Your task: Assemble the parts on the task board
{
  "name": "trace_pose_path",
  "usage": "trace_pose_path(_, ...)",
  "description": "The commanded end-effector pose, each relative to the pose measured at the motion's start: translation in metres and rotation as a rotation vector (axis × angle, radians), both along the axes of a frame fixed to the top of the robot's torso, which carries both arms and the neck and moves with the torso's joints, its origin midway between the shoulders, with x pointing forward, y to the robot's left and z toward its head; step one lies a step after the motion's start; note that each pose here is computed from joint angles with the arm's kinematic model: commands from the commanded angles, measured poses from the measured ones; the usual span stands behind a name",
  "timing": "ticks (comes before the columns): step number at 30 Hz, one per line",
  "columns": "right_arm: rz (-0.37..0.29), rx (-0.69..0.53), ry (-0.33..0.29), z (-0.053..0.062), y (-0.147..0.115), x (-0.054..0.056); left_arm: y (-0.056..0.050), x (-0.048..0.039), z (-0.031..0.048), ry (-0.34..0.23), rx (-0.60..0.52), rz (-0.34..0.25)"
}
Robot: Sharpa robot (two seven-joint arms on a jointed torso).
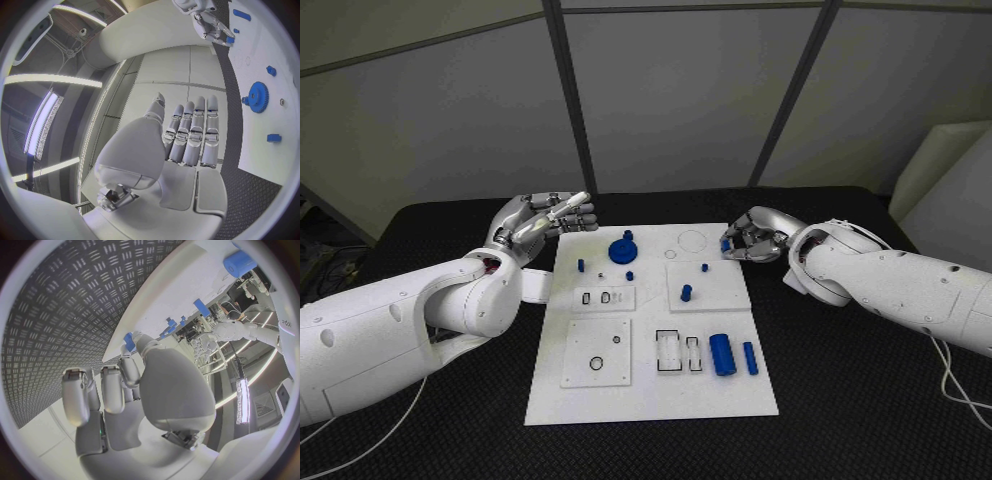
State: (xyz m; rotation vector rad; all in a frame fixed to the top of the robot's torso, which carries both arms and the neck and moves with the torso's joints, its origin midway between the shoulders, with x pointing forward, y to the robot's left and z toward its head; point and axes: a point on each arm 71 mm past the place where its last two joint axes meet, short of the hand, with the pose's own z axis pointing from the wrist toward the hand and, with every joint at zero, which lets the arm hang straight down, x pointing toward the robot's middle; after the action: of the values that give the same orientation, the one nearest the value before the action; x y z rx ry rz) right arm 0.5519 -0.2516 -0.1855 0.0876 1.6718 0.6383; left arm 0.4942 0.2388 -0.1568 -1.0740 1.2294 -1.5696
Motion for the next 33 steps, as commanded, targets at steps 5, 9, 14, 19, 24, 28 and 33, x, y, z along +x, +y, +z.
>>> trace_pose_path(5, -0.002, 0.007, -0.017, 0.002, 0.001, 0.001, 0.0, 0.0002, 0.0007, 0.0, -0.001, -0.004)
trace_pose_path(9, -0.006, 0.01, -0.022, 0.003, 0.0, 0.001, 0.0, 0.0002, 0.0006, 0.001, -0.001, -0.005)
trace_pose_path(14, -0.009, 0.015, -0.031, 0.004, 0.0, 0.001, 0.0, 0.0002, 0.0005, 0.002, -0.001, -0.005)
trace_pose_path(19, -0.018, 0.029, -0.06, 0.006, 0.0, 0.001, 0.0, 0.0001, 0.0005, 0.003, 0.0, -0.006)
trace_pose_path(24, -0.027, 0.052, -0.099, 0.009, 0.0, 0.0, 0.0, 0.0, 0.0005, 0.004, -0.001, -0.006)
trace_pose_path(28, -0.027, 0.066, -0.114, 0.012, 0.002, -0.004, 0.0, 0.0, 0.0005, 0.004, 0.0, -0.006)
trace_pose_path(33, -0.01, 0.096, -0.122, 0.021, 0.011, -0.014, 0.001, 0.0001, 0.0005, 0.005, 0.001, -0.004)
